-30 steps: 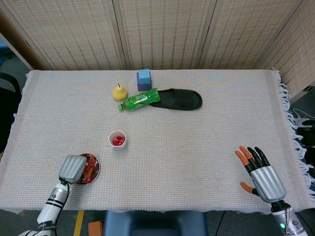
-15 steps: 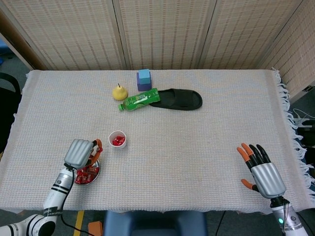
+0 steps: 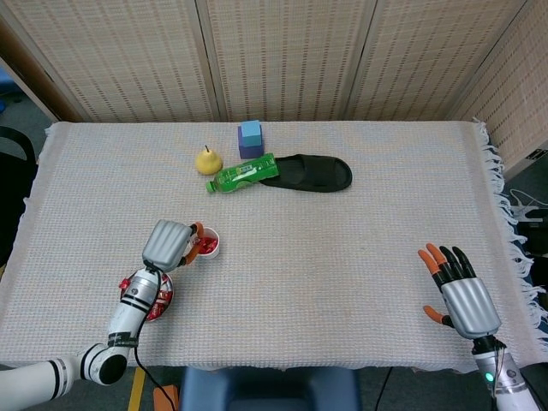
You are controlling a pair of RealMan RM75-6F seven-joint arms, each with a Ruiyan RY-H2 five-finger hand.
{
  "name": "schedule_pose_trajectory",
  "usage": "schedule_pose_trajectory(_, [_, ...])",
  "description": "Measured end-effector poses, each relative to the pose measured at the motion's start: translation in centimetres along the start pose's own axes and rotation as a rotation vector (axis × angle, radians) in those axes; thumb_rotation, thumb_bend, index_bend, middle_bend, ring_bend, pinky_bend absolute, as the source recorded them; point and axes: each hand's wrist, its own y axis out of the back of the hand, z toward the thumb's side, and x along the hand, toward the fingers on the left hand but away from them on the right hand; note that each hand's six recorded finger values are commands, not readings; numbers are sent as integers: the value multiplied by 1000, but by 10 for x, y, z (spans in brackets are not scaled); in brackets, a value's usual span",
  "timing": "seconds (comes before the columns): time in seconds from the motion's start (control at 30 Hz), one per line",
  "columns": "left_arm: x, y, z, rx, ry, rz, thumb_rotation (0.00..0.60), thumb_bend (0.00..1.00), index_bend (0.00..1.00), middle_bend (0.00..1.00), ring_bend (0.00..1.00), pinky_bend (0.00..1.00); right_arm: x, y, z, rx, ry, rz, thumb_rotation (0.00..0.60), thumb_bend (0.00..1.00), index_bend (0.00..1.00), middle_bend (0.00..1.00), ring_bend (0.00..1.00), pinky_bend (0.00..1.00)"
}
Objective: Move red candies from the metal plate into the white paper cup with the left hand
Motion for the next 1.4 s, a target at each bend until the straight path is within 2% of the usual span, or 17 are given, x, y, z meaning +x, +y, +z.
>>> schedule_pose_trajectory(0.23, [12, -9, -2, 15, 14, -20, 600, 542, 590, 1000, 1000, 1000, 0, 1, -2, 1, -6, -5, 600, 59, 0, 0, 0, 0])
schedule_pose_trajectory(0.43, [13, -12, 0, 21, 7, -26, 600, 486, 365, 1000, 1000, 1000, -2, 0, -2, 1, -6, 1, 600, 60, 0, 0, 0, 0])
schedule_pose_trajectory(0.5, [12, -12, 2, 21, 3, -24, 600, 476, 319, 1000, 1000, 1000, -1, 1, -2, 0, -5, -1, 600, 59, 0, 0, 0, 0])
schedule_pose_trajectory(0.67, [8, -12, 5, 23, -1, -21, 600, 451, 266, 1000, 1000, 1000, 0, 2, -1, -1, 0, -6, 600, 60, 0, 0, 0, 0])
schedule_pose_trajectory(0.83, [4, -8, 6, 17, -2, -8, 600, 442, 258, 1000, 1000, 1000, 1, 3, -1, -4, 3, -10, 600, 59, 0, 0, 0, 0])
schedule_pose_trajectory(1.0, [-18, -4, -6, 13, 8, -5, 600, 417, 249, 1000, 1000, 1000, 3, 5, 0, -9, 14, -12, 600, 59, 0, 0, 0, 0])
schedule_pose_trajectory(1.2, [-77, -20, -49, 17, 81, -107, 600, 413, 243, 1000, 1000, 1000, 7, 9, 6, -14, 44, -34, 600, 59, 0, 0, 0, 0])
schedule_pose_trajectory(1.4, [-124, -36, -82, 19, 162, -165, 600, 400, 225, 1000, 1000, 1000, 9, 9, 9, -17, 62, -35, 600, 59, 0, 0, 0, 0])
